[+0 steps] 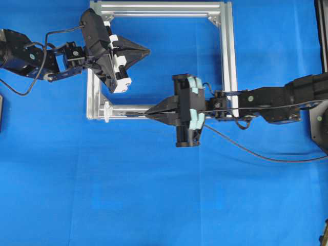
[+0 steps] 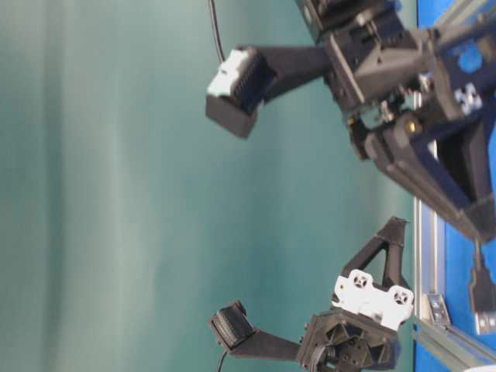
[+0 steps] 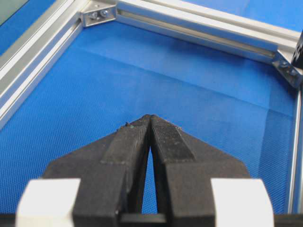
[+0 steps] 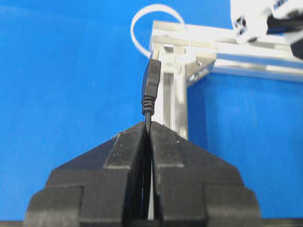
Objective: Insert the wire through the string loop located on the left side.
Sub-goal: 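Move the right gripper left, pushing the plug through the white zip-tie loop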
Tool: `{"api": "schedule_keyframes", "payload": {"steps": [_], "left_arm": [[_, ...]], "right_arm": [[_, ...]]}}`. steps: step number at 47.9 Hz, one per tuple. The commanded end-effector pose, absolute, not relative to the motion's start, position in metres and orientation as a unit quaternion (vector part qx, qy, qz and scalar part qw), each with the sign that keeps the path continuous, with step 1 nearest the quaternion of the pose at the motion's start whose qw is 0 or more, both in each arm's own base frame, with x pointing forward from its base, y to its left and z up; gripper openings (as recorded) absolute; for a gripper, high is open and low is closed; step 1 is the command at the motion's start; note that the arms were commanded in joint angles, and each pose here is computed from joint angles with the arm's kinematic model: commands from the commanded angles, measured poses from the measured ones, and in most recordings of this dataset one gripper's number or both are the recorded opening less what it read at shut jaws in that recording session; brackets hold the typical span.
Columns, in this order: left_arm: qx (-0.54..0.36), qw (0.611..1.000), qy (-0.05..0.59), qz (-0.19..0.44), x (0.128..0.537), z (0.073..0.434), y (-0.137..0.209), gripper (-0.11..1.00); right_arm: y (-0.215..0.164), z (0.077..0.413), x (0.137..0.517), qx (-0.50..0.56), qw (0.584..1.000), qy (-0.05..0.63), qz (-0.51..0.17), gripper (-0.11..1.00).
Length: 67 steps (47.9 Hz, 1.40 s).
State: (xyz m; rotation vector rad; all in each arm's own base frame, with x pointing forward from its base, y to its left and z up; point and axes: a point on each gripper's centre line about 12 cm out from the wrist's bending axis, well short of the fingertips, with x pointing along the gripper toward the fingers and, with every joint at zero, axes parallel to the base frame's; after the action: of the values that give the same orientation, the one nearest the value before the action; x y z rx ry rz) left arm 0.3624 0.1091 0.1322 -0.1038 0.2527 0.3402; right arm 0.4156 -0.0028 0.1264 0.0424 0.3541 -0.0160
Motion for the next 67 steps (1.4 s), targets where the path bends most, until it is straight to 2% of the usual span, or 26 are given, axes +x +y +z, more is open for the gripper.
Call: {"api": "schedule_keyframes", "payload": {"steps": [1,13,67], "left_arm": [[-0.049,0.979,0.102,0.168,0.3645,0.1477,0.1101,0.0],[-0.049,0.979,0.103,0.168,0.3641,0.1473,0.11,0.0],[-0.049,0.979,0.101,0.168,0.3649,0.1481,0.1103,0.0]], "right_arm": [[-0.0063,0.14,0.4272,0.023,0.987,0.156,-0.012,-0.01],[-0.0103,0.1318,0.4351,0.023,0.985,0.169,-0.016,-0.01],[-0.0103,0.132,0.435,0.023,0.986,0.167,-0.016,-0.01]]}}
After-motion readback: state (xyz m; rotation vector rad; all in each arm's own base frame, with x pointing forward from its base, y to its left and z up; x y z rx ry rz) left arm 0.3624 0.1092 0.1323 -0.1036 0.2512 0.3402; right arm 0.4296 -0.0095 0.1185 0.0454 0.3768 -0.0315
